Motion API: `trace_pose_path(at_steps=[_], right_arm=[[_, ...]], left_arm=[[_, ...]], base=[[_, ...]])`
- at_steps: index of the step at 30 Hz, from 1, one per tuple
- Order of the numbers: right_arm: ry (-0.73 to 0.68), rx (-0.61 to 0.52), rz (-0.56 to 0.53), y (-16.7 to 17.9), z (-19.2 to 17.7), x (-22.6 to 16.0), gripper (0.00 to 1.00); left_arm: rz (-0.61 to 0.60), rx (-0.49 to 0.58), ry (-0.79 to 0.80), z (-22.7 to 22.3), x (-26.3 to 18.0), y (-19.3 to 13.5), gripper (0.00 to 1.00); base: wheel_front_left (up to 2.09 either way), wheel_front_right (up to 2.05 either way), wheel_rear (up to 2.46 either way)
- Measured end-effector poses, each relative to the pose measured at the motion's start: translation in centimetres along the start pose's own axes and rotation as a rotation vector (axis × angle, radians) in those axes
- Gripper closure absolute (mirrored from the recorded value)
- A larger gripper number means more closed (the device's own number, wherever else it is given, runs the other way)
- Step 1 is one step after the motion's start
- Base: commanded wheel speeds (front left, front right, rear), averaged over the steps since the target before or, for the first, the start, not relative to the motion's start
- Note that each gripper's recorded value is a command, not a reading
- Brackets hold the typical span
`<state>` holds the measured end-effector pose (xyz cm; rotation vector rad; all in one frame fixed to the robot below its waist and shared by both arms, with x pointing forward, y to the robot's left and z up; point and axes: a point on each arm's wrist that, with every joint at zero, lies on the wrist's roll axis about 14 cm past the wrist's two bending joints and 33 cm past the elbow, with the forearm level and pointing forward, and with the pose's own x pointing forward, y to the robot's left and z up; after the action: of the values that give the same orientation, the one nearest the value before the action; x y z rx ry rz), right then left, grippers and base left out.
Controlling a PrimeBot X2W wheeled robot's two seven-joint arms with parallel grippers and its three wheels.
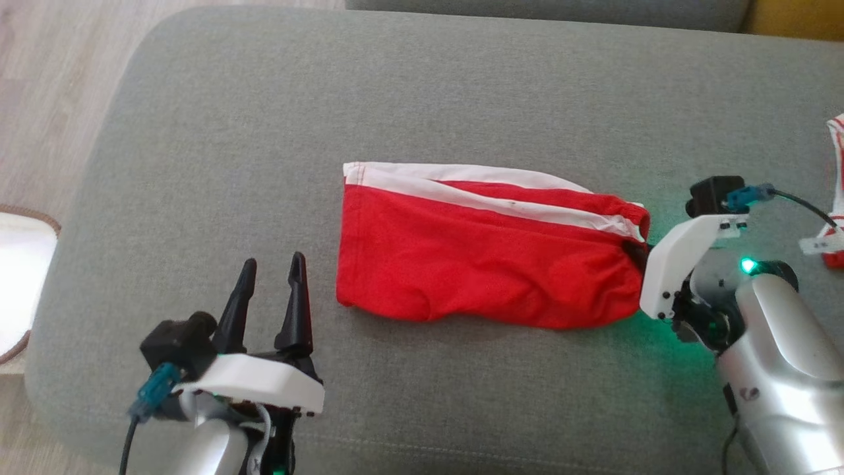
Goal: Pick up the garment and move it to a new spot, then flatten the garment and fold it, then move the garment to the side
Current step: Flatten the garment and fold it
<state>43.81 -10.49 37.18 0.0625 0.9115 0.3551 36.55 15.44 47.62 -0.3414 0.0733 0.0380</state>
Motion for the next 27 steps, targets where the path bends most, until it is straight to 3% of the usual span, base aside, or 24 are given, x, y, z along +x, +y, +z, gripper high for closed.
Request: trace_pose_path(at_steps=[5, 12, 17, 20, 27], right_arm=[[0.012, 0.013, 0.0, -0.6, 0.1, -0.9, 1.0], [0.049, -0.071, -0.168, -7.8, 0.9, -5.4, 1.0], [0.031, -0.065, -0.205, -9.7, 1.7, -8.1, 1.0], [-0.013, 0.029, -0.132, -8.5, 2.4, -8.3, 1.0], [-0.031, 0.184, 0.137, -0.7, 1.9, -6.7, 1.0]], left_arm=[[-0.031, 0.004, 0.0, -0.1, 0.4, -0.9, 0.0], [-0.098, -0.005, -0.001, -0.1, 1.0, -3.2, 0.0], [-0.143, -0.013, 0.009, -0.5, 1.5, -4.7, 0.0], [-0.158, -0.017, 0.017, -0.8, 1.6, -5.2, 0.0], [-0.156, -0.017, 0.011, -0.5, 1.5, -5.0, 0.0]], base=[[0.0, 0.0, 0.0], [0.0, 0.0, 0.0], [0.0, 0.0, 0.0], [0.0, 0.0, 0.0], [0.0, 0.0, 0.0]])
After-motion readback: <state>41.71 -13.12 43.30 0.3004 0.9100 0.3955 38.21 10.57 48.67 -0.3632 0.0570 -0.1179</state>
